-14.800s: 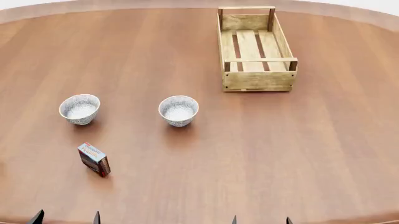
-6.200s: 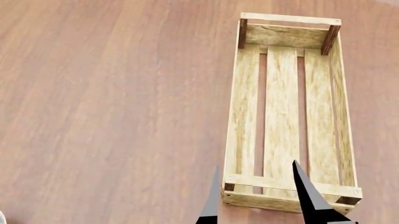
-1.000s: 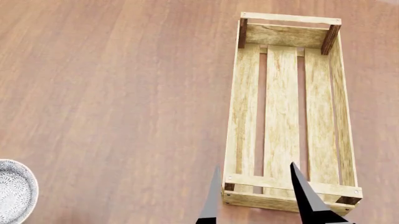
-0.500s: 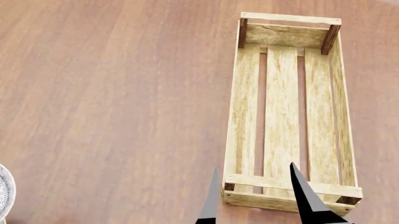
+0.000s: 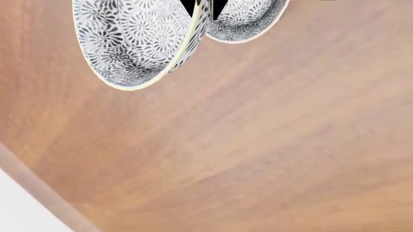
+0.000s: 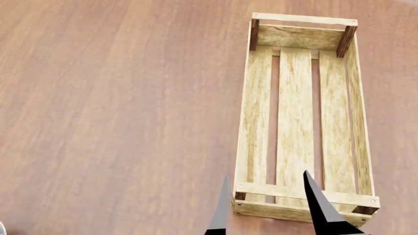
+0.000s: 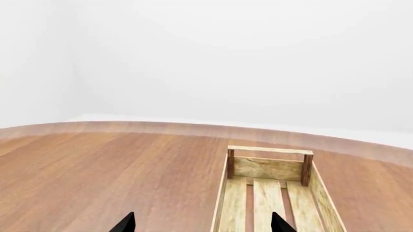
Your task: Stack the right bowl on the left bowl and place them in the tray.
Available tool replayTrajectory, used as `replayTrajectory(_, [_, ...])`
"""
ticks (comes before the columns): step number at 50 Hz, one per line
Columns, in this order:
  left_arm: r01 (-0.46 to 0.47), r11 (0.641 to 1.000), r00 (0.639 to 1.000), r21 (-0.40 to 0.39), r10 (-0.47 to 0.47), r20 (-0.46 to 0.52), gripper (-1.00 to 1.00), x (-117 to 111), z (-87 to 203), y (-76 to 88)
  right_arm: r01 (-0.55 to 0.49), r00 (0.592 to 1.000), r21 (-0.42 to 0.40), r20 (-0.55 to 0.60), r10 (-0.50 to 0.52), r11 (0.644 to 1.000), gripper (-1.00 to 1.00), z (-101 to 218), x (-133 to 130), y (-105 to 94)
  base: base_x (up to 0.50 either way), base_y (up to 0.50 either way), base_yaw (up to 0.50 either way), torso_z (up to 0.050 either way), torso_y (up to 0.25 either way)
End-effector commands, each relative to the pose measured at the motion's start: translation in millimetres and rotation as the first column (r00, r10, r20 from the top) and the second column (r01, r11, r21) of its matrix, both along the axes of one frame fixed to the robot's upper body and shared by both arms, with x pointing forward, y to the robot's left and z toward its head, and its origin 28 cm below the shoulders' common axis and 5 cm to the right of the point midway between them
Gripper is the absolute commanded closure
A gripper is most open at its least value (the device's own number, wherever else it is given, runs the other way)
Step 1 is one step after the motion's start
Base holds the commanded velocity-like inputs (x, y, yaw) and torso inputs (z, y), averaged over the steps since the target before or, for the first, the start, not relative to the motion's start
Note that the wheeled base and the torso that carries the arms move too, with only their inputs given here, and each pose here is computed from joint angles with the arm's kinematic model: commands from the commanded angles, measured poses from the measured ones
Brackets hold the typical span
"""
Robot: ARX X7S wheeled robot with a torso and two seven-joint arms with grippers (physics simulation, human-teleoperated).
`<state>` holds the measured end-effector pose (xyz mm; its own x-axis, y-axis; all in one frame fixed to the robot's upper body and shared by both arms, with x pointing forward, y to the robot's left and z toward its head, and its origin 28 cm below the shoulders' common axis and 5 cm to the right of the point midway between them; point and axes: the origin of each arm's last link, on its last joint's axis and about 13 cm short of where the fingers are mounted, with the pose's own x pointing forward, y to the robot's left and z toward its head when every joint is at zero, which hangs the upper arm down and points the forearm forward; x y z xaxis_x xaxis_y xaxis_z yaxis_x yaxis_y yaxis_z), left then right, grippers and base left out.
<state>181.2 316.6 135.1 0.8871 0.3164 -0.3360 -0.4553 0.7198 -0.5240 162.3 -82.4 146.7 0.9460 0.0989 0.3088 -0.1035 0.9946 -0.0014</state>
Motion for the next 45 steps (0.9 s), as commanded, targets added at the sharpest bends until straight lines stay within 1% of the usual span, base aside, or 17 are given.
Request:
replayTrajectory(1, [-0.060,0.998,0.997,-0.031,0.061,0.035,1.00,-3.0,-0.7,11.4,0.003,1.000,0.011,0.022,-0.003,1.000,-1.00,1.8,3.0,-1.5,0.00,0.00,0.00,0.000,0.000])
replayTrajectory(7, [-0.070,0.997,0.997,-0.037,0.071,0.024,1.00,-3.2,-4.8,14.0,0.002,1.000,0.011,0.023,-0.002,1.000,-1.00,2.0,3.0,-1.4,0.00,0.00,0.00,0.000,0.000])
replayTrajectory(8, [-0.073,0.997,0.997,-0.040,0.074,0.014,1.00,-2.1,-9.1,15.4,0.002,1.000,0.010,0.023,-0.003,1.000,-1.00,2.0,2.9,-1.4,0.00,0.00,0.00,0.000,0.000])
replayTrajectory(16, [-0.073,0.995,0.997,-0.062,0.071,-0.035,1.00,1.4,-16.1,11.1,0.003,1.000,0.010,0.023,-0.003,1.000,-1.00,2.2,3.0,-1.4,0.00,0.00,0.00,0.000,0.000])
replayTrajectory(24, [-0.084,0.995,0.994,-0.059,0.079,-0.073,1.00,3.9,-19.0,8.6,0.005,1.000,0.011,0.024,-0.005,1.000,-1.00,2.3,2.8,-1.8,0.00,0.00,0.00,0.002,0.000])
replayTrajectory(45, [-0.084,0.995,0.992,-0.058,0.078,-0.097,1.00,10.2,-26.7,6.9,0.004,1.000,0.011,0.025,-0.005,1.000,-1.00,1.7,3.0,-1.8,0.00,0.00,0.00,0.000,0.000])
